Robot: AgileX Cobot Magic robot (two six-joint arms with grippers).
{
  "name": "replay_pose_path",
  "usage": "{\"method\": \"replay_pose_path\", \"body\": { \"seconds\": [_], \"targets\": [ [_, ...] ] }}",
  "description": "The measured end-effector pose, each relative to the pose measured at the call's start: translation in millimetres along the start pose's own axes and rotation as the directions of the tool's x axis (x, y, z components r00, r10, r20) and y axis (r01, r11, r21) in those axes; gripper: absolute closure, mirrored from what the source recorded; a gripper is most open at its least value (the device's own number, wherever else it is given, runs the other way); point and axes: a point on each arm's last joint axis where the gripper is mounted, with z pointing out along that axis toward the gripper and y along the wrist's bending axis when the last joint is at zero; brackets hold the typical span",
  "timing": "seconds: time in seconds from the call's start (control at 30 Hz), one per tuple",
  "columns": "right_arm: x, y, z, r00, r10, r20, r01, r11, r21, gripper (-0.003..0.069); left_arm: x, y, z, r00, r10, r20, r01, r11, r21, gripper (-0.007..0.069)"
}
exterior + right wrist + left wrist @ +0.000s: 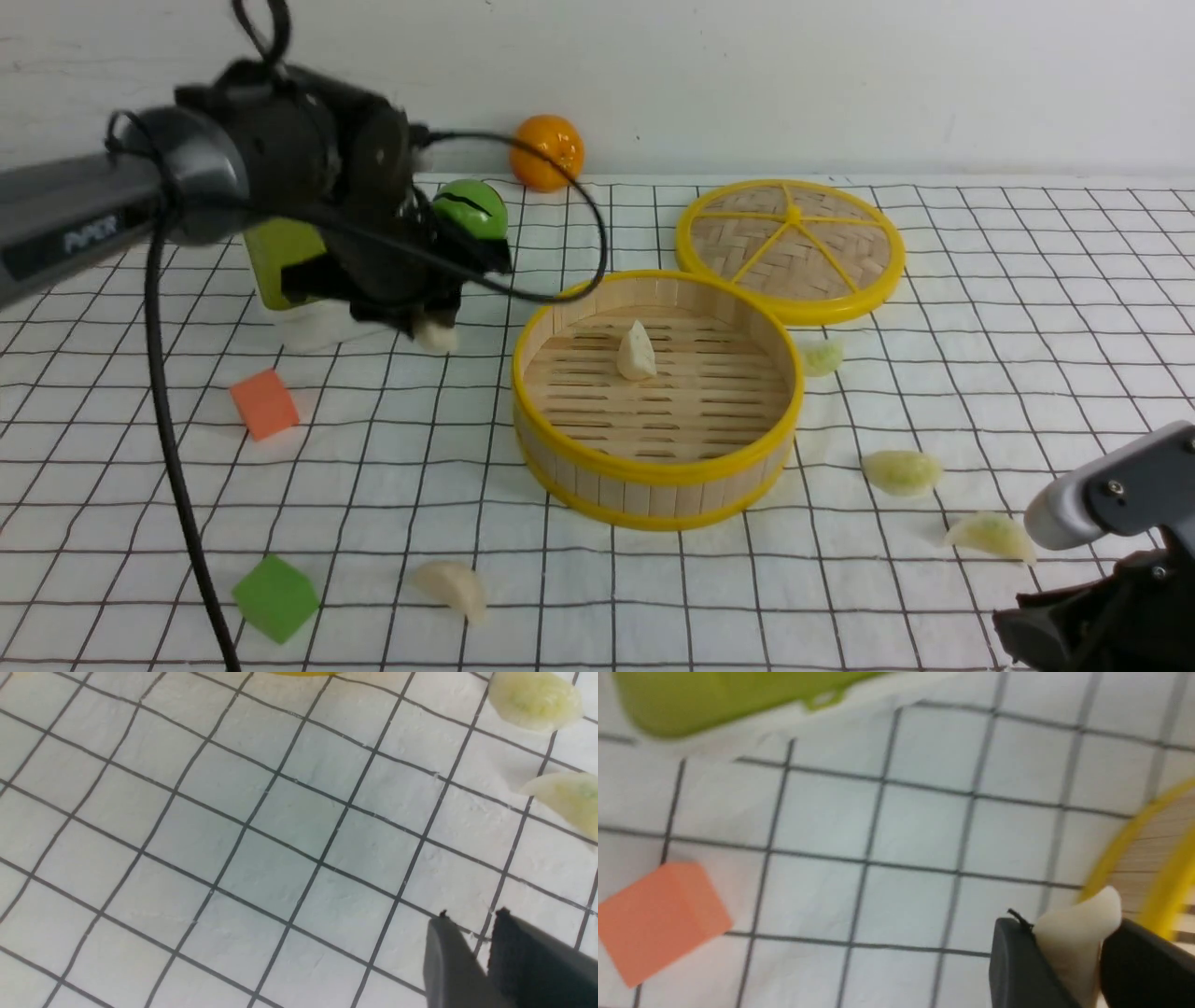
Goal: Put the dumplings into the steamer on the table with the white tablecloth.
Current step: 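Reach for and grasp a dumpling on the table with the left gripper, then place the dumpling into the bamboo steamer basket with the left gripper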
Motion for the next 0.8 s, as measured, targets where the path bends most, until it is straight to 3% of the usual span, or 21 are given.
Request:
{"method": "replay_pose_path", "body": {
  "seconds": [0.2, 0.3, 0.53, 0.8],
  "targets": [
    [-1, 0, 0, 1.000, -0.003, 0.006, 0.003, 1.000, 0.001, 0.0513, -20, -37, -28, 0.998, 0.049, -0.045, -0.037, 0.972, 0.233, 0.0400],
    [-1, 0, 0, 1.000, -0.003, 0.007, 0.003, 1.000, 0.001, 0.0513, -16, -65, -15, 0.990, 0.116, -0.077, -0.091, 0.956, 0.279, 0.0400],
    [-1, 0, 1, 1.000, -0.004, 0.005, 0.004, 1.000, 0.001, 0.0513, 12, -131, 31, 0.963, 0.240, -0.119, -0.193, 0.929, 0.314, 0.0400],
    [0, 0, 3, 1.000, -0.009, -0.004, 0.009, 1.000, 0.005, 0.0513, 19, -134, 84, 0.967, 0.230, -0.111, -0.201, 0.953, 0.229, 0.0400]
  ]
}}
